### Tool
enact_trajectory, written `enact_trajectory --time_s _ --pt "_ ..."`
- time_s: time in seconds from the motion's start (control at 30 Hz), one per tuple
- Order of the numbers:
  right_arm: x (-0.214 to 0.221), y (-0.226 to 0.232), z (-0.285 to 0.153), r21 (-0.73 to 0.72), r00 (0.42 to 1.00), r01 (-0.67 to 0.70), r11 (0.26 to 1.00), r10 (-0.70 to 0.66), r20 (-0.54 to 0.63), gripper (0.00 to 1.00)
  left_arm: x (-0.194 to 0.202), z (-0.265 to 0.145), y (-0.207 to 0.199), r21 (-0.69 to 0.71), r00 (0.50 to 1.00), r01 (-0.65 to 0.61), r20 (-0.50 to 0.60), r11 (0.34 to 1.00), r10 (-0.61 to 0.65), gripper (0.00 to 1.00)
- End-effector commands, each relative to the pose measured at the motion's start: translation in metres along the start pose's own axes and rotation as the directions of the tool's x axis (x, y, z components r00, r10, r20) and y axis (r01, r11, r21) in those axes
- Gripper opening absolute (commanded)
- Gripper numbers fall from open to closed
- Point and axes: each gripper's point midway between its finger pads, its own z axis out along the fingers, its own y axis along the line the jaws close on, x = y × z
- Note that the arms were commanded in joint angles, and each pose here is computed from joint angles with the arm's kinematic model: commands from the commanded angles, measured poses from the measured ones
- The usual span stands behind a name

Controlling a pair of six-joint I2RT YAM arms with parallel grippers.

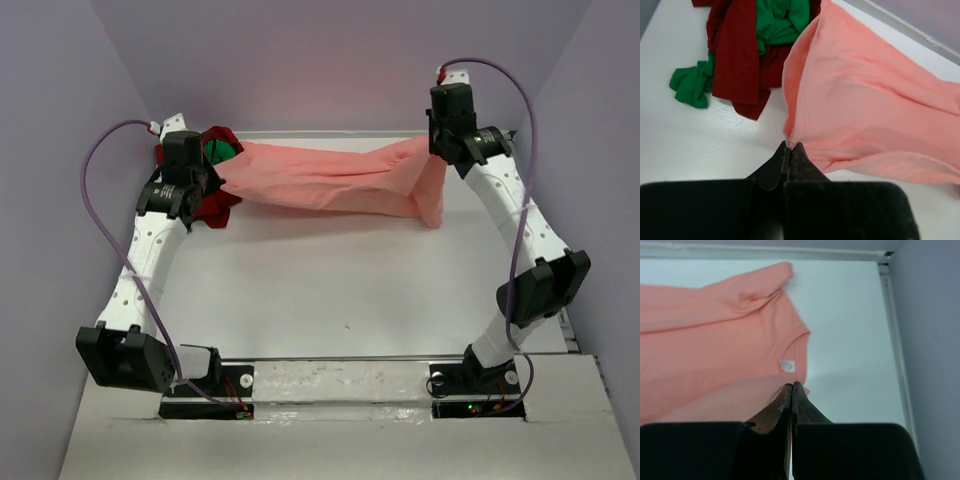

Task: Fold and stack the t-shirts
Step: Flatten the tshirt out

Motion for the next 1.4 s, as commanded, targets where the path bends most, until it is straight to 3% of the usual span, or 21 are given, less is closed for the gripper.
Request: enact_trajectory --time_s 0.0,0.17,0.4,0.57,0.7,1.13,1.23,1.27,1.37 --pt "-0.058 -0.066 -0.06 0.103 0.971 -0.152 0.983 0.129 0.204 0.0 -0.028 -0.034 0.008 -0.035 0.995 -0.08 0.055 0.996 0.082 0.0" --pt "-0.095 -0.106 -0.111 0.141 0.924 -0.23 0.963 0.171 0.341 0.0 -0.051 -0.059 0.0 0.003 0.989 -0.087 0.118 0.996 0.086 0.0" --pt "-0.134 -0.163 -0.203 0.153 0.833 -0.322 0.934 0.203 0.515 0.0 -0.072 -0.099 -0.038 0.191 0.976 -0.143 0.188 0.971 0.106 0.0" --pt "-0.134 -0.187 -0.262 0.094 0.759 -0.367 0.925 0.24 0.605 0.0 -0.087 -0.15 -0.071 0.306 0.945 -0.239 0.293 0.922 0.147 0.0" --pt "-0.133 -0.197 -0.305 0.01 0.686 -0.378 0.926 0.274 0.674 0.0 -0.107 -0.205 -0.091 0.398 0.91 -0.282 0.399 0.873 0.112 0.0" --pt "-0.123 -0.233 -0.408 -0.193 0.505 -0.361 0.912 0.365 0.782 0.0 -0.152 -0.301 -0.076 0.451 0.827 -0.299 0.562 0.841 -0.008 0.0" --pt "-0.136 -0.224 -0.391 -0.152 0.537 -0.343 0.927 0.327 0.778 0.0 -0.155 -0.281 -0.08 0.409 0.833 -0.3 0.552 0.862 0.028 0.0" --pt "-0.143 -0.21 -0.366 -0.118 0.583 -0.325 0.938 0.297 0.756 0.0 -0.156 -0.272 -0.084 0.398 0.834 -0.303 0.55 0.866 0.039 0.0" --pt "-0.159 -0.187 -0.325 -0.059 0.645 -0.293 0.954 0.243 0.725 0.0 -0.152 -0.232 -0.101 0.378 0.855 -0.308 0.512 0.873 0.08 0.0"
